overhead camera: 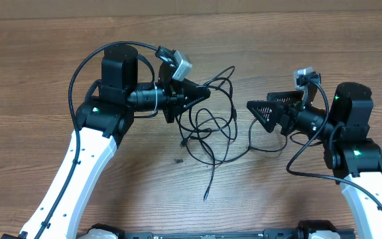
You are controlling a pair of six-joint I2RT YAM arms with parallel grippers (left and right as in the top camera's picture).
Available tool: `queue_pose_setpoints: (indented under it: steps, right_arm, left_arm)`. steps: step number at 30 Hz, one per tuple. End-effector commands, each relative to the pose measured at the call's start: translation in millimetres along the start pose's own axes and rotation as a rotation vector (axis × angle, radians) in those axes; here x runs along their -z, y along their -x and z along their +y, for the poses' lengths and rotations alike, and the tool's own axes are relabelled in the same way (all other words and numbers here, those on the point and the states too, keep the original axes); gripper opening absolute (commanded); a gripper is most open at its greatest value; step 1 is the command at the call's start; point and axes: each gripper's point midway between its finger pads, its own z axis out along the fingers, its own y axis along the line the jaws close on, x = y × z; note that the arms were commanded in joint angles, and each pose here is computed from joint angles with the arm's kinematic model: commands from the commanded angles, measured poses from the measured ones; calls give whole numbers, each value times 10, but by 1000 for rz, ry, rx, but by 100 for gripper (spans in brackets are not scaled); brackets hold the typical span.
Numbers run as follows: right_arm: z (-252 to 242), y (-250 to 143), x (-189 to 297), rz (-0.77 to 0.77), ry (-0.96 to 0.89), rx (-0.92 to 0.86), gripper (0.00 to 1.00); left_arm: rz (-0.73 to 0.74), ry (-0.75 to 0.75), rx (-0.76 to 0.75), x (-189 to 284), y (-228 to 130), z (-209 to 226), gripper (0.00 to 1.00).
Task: Untangle cables
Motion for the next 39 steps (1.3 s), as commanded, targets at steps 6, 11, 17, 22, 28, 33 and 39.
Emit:
queue_pose_setpoints:
  steps: [6,11,17,22,28,33,39]
  right_arm:
    - [289,-81,-83,43,109,26,91]
    - [300,-107,-130,51,92,36,91]
    - [304,-109,-131,52,94,36,90]
    - [297,-106,-138,52,93,36,84]
    - [135,-157,-283,85,84,-1,69]
    - [9,-164,-389,94,73,-14,42]
    - [-211,-124,-392,67,-55,-39,4]
  left_arm:
    - [-69,-6,-8,-1,256,-88,4]
    - [-89,-39,-15,-73,336,-203,4]
    - [-97,-74,-55,-159,376,-336,4]
    - [-108,-80,-26,-157,415,-351,4]
    - [-118,-124,78,-217,480,-480,4]
    - [-97,-162,69,-317,437,-630,18]
    - [-110,-132,80,-242,462,-513,32]
